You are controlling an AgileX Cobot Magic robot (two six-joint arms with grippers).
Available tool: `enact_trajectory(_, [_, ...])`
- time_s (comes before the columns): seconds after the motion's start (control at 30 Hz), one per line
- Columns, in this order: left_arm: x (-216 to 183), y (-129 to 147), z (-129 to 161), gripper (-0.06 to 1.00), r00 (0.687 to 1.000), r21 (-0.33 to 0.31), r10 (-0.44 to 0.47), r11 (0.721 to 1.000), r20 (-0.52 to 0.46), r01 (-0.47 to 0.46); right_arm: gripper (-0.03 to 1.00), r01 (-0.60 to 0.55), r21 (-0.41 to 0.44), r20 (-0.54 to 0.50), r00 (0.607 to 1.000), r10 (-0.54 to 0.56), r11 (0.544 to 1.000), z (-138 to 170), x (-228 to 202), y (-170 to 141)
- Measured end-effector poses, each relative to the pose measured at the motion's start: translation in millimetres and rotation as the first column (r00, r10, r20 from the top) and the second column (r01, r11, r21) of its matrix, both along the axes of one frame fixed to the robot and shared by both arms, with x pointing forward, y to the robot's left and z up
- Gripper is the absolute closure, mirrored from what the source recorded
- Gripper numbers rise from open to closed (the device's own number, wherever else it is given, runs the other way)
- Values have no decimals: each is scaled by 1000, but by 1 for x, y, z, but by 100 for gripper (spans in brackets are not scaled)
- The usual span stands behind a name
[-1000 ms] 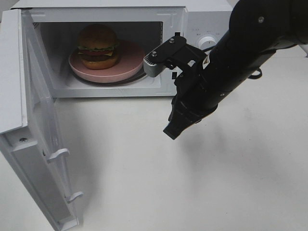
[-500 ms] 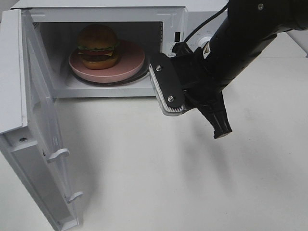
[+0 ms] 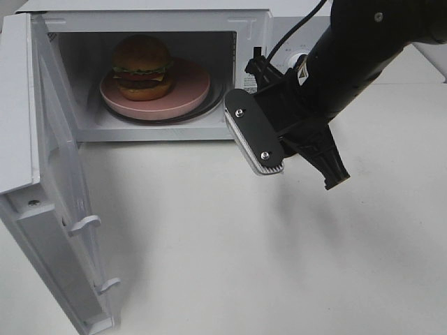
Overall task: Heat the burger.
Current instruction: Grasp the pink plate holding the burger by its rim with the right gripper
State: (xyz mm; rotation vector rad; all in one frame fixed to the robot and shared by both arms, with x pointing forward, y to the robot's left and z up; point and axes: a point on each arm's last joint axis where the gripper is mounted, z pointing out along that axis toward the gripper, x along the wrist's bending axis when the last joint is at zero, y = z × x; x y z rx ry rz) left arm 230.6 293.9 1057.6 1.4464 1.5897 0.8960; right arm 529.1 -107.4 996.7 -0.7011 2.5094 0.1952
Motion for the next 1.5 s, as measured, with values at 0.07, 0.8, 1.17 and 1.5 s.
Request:
enact_trajectory(0.07, [0, 0, 0, -4, 1000, 0, 0, 1000, 0, 0, 60, 3, 16, 19, 1000, -4, 1000, 1, 2, 1])
enact_trajectory(0.8, [0, 0, 0, -4, 1000, 0, 0, 1000, 0, 0, 6, 76, 159, 108, 990, -94, 984, 1, 38, 27])
enact_trajectory(1.17, [0, 0, 0, -4, 1000, 0, 0, 1000, 0, 0, 9, 77, 180, 113, 989, -98, 981, -16, 67, 54])
enact_trajectory(1.5, [0, 0, 0, -4, 1000, 0, 0, 1000, 0, 0, 11, 95, 205, 115, 986, -120, 974, -28, 90, 70])
